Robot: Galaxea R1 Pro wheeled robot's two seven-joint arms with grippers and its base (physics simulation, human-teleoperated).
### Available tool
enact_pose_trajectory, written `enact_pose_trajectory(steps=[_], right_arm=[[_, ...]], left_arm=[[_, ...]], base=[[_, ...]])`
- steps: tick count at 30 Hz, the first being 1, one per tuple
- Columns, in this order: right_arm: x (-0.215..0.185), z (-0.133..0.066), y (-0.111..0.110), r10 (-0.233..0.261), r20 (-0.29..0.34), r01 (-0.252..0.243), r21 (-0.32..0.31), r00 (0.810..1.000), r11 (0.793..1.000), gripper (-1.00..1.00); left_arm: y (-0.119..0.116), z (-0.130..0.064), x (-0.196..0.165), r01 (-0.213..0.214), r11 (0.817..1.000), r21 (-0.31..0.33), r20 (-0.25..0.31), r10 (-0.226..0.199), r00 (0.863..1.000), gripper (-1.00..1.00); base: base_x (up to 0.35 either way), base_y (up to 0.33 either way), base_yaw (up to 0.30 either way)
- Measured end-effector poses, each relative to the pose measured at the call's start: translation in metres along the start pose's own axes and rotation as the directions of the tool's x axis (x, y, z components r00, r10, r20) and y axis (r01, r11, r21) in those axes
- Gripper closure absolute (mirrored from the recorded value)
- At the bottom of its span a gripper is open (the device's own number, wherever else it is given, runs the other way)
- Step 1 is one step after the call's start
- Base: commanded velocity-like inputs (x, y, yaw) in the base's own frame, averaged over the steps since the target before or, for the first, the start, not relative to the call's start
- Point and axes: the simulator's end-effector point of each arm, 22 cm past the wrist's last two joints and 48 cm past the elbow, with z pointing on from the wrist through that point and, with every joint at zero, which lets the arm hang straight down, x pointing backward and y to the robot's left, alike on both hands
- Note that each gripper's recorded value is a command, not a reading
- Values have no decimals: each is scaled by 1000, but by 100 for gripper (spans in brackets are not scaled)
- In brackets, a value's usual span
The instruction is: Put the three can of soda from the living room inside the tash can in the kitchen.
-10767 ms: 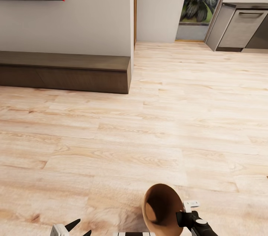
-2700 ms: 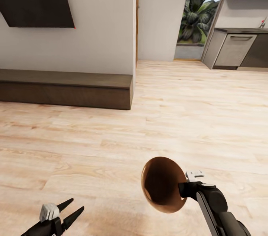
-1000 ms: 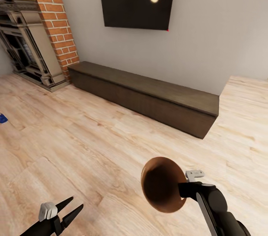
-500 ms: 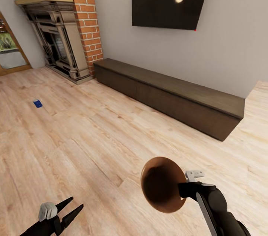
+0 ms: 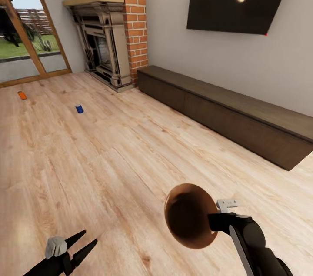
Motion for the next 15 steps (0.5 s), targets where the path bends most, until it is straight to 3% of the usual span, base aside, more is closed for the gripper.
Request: enact_pose_trajectory(steps=[15], right_arm=[[3,3,1,1,-8,-1,-2,1000,1000,100]], left_arm=[[1,1,2,6,1000,-2,-6,-6,1000,-100]], base=[[-214,267,285]])
